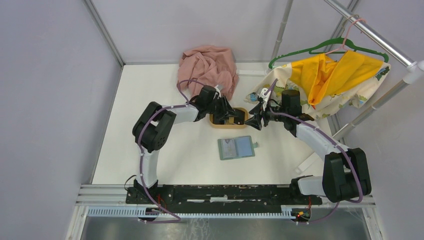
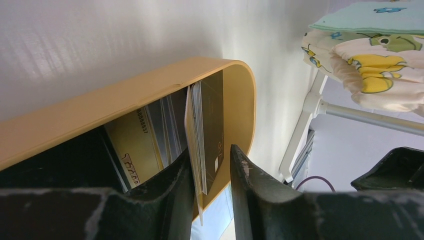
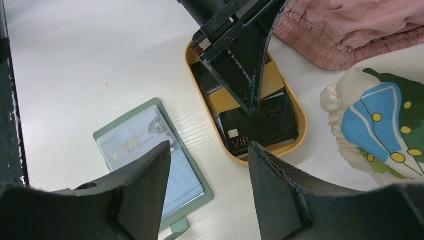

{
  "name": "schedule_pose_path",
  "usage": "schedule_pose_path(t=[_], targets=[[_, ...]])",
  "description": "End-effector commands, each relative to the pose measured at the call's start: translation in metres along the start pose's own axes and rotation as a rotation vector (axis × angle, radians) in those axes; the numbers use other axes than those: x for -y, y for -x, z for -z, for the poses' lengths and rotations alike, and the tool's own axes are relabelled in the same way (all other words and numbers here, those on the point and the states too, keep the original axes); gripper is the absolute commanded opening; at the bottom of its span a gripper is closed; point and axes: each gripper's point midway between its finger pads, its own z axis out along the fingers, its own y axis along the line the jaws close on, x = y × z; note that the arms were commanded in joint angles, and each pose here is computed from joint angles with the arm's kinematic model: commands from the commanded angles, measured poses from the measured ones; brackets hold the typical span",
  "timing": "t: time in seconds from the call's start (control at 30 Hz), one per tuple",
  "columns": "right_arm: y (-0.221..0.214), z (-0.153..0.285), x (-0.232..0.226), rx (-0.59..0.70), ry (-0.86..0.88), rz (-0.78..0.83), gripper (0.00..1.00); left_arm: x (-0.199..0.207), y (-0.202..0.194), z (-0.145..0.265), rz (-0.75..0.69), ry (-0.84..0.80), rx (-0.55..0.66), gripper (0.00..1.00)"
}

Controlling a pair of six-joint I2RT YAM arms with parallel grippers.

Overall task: Put the credit cards into the card holder
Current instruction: Pick up the credit card from the storage box.

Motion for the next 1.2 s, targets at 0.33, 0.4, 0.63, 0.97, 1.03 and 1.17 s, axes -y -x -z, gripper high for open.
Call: schedule_pose_path(t=[0.33,0.4,0.63,0.97,1.03,1.17], targets=[[0.024,0.004,0.002,0.060,0.000,0.047,0.64,0.012,0.018,0.020,-0.055,-0.030,0.063,0.11],[0.024,0.005,0.002,0.061,0.000,0.049,0.64,0.008,0.019,0.023,-0.069,-0.002,0.076,0.09],[0.022,0.004,0.001,0.060,0.010,0.045,0.64,0.009,0.029,0.042,-0.148,0.065,0.141,0.08],[0.021,0.007,-0.021,0.103,0.104,0.175,0.69,0.037,0.028,0.084,-0.312,-0.031,0.244,0.06],[0.023,0.009,-0.023,0.116,0.099,0.207,0.69,0.045,0.022,0.099,-0.353,-0.075,0.283,0.04],[0.026,0.014,-0.025,0.125,0.081,0.264,0.70,0.062,0.010,0.126,-0.435,-0.156,0.339,0.04]])
